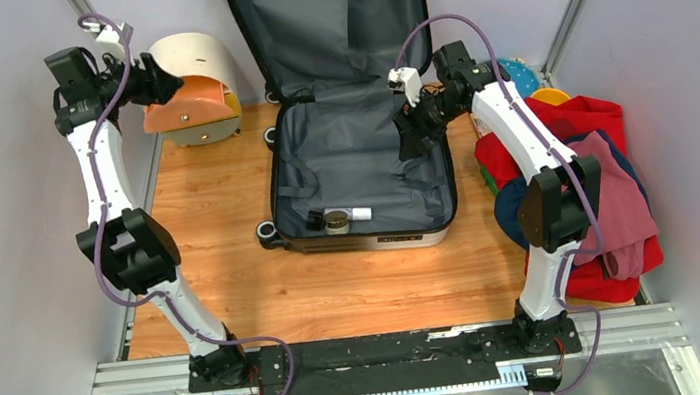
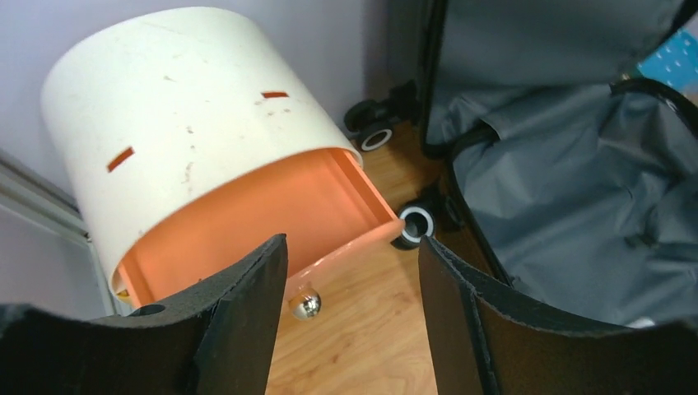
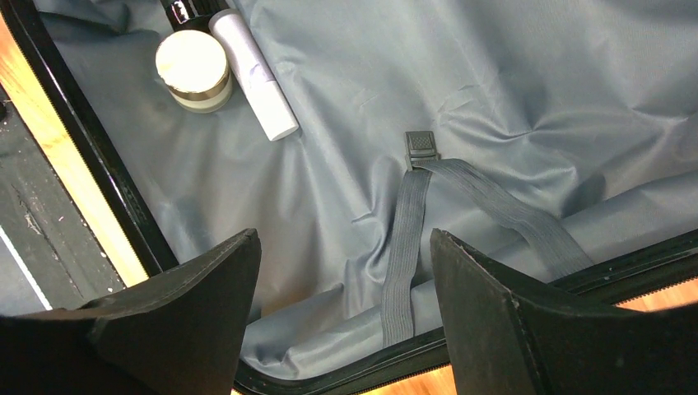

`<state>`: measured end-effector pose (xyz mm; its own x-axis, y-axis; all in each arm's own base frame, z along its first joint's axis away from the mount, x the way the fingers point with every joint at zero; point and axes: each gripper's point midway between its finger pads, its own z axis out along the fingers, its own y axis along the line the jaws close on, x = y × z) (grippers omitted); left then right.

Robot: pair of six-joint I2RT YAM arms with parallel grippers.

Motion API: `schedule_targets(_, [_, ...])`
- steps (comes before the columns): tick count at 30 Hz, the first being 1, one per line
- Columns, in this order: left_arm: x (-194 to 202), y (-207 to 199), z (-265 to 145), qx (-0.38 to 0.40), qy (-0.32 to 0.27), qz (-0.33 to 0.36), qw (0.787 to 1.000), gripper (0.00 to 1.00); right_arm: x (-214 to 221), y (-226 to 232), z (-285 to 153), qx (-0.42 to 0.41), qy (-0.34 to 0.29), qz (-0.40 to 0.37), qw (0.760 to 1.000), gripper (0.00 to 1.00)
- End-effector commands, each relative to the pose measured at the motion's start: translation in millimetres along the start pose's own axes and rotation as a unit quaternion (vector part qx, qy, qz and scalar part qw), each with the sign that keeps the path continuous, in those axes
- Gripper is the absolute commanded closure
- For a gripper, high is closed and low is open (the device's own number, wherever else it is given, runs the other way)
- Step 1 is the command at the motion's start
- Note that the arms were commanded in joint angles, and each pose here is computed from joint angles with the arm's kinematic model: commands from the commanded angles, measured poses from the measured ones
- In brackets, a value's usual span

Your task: Open, take out, and arrange the luggage

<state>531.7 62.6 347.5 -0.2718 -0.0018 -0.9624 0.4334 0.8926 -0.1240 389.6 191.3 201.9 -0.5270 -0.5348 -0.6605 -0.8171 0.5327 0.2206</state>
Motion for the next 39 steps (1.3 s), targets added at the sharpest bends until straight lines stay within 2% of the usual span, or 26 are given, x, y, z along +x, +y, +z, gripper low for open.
schedule_targets(1, [15,-19,-10,0.085,0.016,0.069,0.994,0.32,-11,7,-10,-0.001,-0.017,-0.013,1.000,0.21])
schedule_targets(10, [45,14,5,0.063,0.047,0.154,0.985,0.32,-8,10,-12,0.000,-0.016,-0.012,1.000,0.21])
schedule_targets(17, [81,37,26,0.065,0.078,0.152,0.983,0.32,-6,7,-14,0.011,-0.011,-0.012,1.000,0.21])
schedule_targets(20, [91,38,26,0.066,0.083,0.146,0.984,0.36,-6,6,-15,0.015,-0.011,-0.014,1.000,0.21])
schedule_targets(23, [82,27,26,0.081,0.066,0.131,0.986,0.54,-6,6,-15,0.017,-0.011,-0.014,1.000,0.21])
schedule_targets(24, [79,23,26,0.082,0.063,0.119,0.988,0.66,-7,5,-15,0.018,-0.012,-0.015,1.000,0.21])
schedule_targets(26, [68,17,23,0.081,0.053,0.117,0.988,0.80,-8,3,-14,0.021,-0.012,-0.014,1.000,0.21])
schedule_targets(27, [66,12,25,0.083,0.049,0.112,0.989,0.84,-10,2,-15,0.023,-0.013,-0.016,1.000,0.21])
schedule_targets(32, [56,-5,19,0.083,0.045,0.089,0.991,0.87,-12,-2,-13,0.026,-0.013,-0.017,0.999,0.21])
schedule_targets(36, [55,-12,14,0.077,0.055,0.062,0.994,0.99,-13,-3,-12,0.026,-0.014,-0.014,0.999,0.21])
schedule_targets(39, [56,-15,10,0.080,0.062,0.063,0.993,1.00,-14,-4,-10,0.025,-0.014,-0.012,1.000,0.21])
